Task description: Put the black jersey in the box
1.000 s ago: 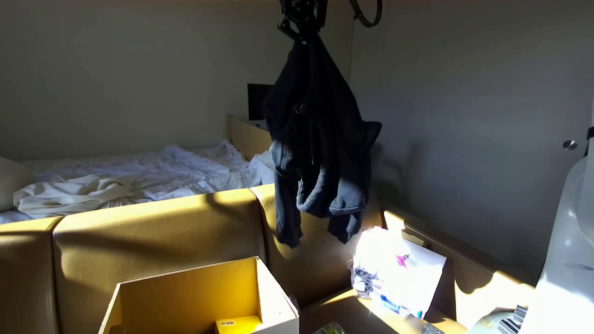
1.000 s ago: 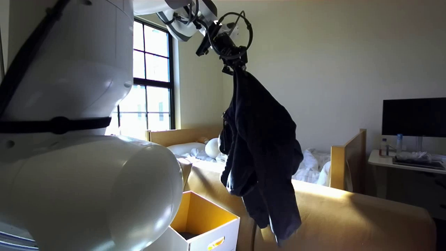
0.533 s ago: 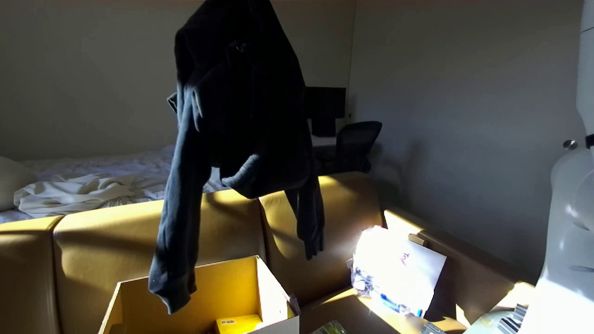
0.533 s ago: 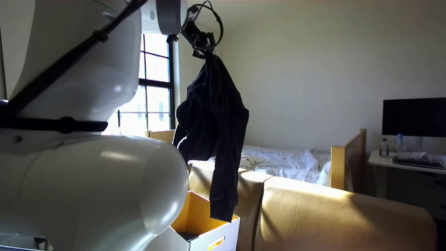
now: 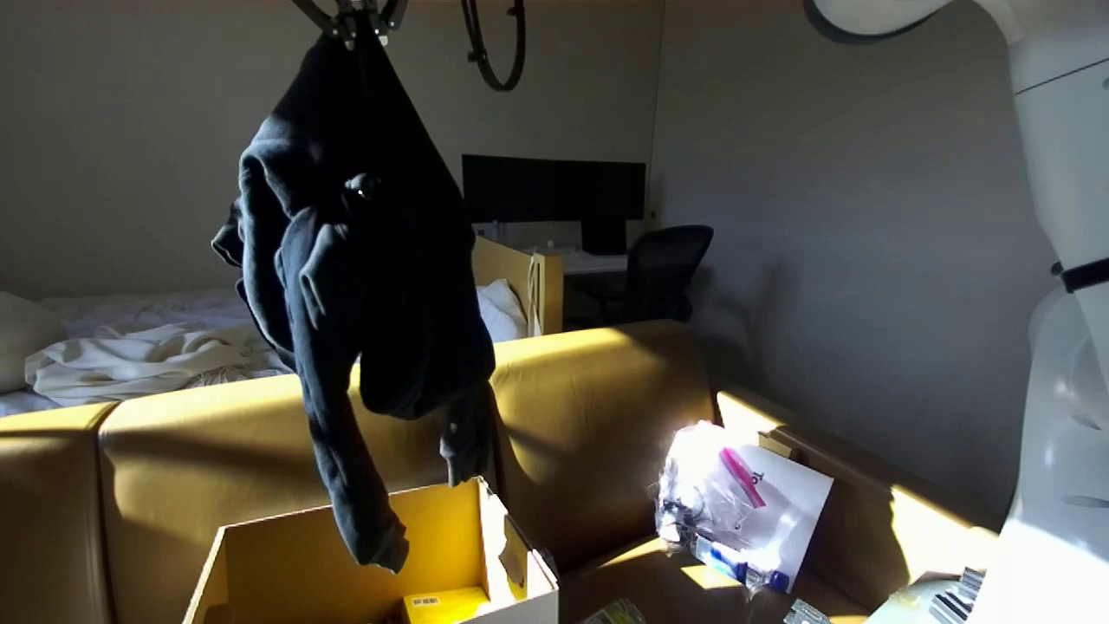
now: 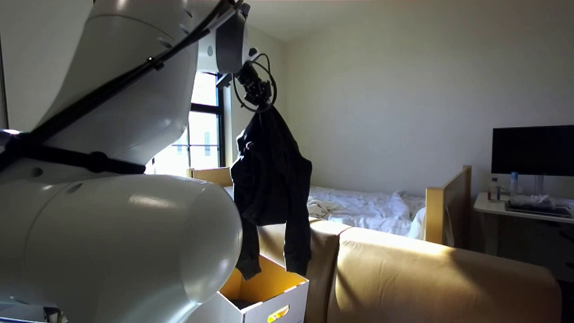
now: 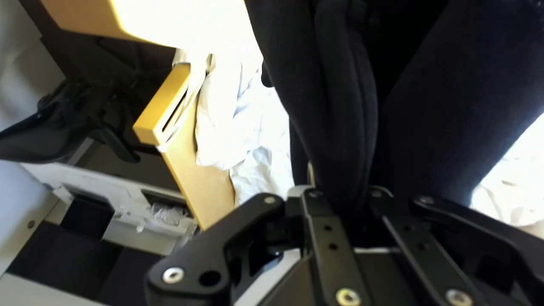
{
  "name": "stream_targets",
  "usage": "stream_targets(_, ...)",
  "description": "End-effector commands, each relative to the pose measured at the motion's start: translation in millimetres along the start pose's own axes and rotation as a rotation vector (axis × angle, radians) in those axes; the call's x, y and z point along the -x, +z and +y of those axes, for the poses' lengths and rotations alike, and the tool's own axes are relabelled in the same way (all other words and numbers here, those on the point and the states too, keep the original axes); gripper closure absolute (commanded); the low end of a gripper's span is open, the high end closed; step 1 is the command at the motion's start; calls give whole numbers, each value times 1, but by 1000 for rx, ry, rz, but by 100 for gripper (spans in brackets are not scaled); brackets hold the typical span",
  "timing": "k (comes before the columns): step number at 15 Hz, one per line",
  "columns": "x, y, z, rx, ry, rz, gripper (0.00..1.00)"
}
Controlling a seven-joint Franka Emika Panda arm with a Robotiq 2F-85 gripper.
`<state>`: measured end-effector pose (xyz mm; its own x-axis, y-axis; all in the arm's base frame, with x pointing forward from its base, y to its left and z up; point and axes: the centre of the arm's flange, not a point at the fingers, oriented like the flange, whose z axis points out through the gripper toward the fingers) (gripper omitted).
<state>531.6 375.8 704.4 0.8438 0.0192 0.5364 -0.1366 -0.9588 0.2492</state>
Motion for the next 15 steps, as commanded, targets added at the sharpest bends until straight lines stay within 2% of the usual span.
stream_targets(1, 27, 71, -22, 37, -42, -161, 96)
stream_targets(4, 67, 128, -30, 49, -144, -350, 96)
stream_targets(7, 94, 145, -19, 43, -230, -518, 96)
stream_targets(9, 102, 148, -20, 9, -308, -612, 96)
stream_targets(11, 112, 157, -36, -14, -391, -661, 96)
stream_targets(15, 140, 177, -76, -50, -551, -632, 96)
